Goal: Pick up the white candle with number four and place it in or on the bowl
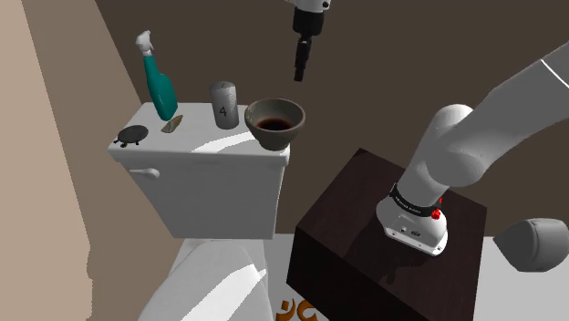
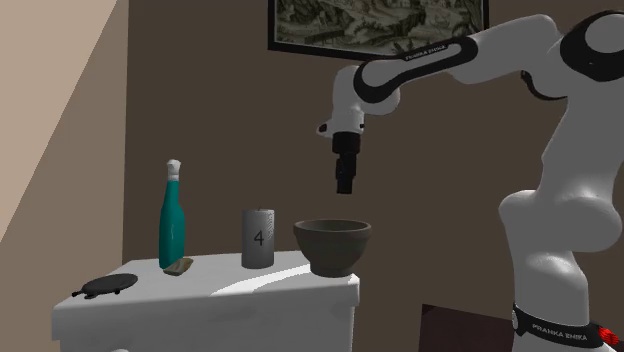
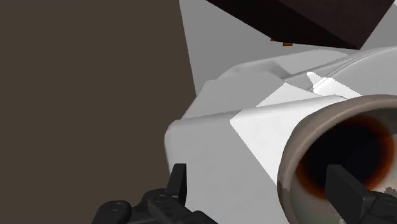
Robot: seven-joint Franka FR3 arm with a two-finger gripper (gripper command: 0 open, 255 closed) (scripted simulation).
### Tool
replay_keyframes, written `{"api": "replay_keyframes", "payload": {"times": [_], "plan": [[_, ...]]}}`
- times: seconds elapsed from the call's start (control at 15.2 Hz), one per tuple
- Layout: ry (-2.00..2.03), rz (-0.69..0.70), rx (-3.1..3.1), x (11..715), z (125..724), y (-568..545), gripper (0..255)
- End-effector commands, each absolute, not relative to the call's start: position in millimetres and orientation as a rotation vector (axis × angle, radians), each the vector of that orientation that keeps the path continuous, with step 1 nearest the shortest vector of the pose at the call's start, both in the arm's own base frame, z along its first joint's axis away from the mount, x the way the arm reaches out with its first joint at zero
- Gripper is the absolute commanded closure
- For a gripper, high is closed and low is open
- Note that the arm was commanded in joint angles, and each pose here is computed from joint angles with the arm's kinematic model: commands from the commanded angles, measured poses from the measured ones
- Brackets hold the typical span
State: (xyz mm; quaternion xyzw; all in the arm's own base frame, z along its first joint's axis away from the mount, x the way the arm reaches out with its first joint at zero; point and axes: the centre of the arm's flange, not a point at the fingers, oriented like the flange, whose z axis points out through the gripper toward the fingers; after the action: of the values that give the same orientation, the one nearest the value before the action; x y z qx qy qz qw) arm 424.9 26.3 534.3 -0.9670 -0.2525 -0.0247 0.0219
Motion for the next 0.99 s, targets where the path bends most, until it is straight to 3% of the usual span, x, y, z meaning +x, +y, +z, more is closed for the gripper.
{"api": "replay_keyframes", "payload": {"times": [0.0, 0.92], "plan": [[-0.872, -0.1, -2.957, 446, 528, 36, 0], [-1.385, -0.233, -2.647, 564, 490, 132, 0]]}}
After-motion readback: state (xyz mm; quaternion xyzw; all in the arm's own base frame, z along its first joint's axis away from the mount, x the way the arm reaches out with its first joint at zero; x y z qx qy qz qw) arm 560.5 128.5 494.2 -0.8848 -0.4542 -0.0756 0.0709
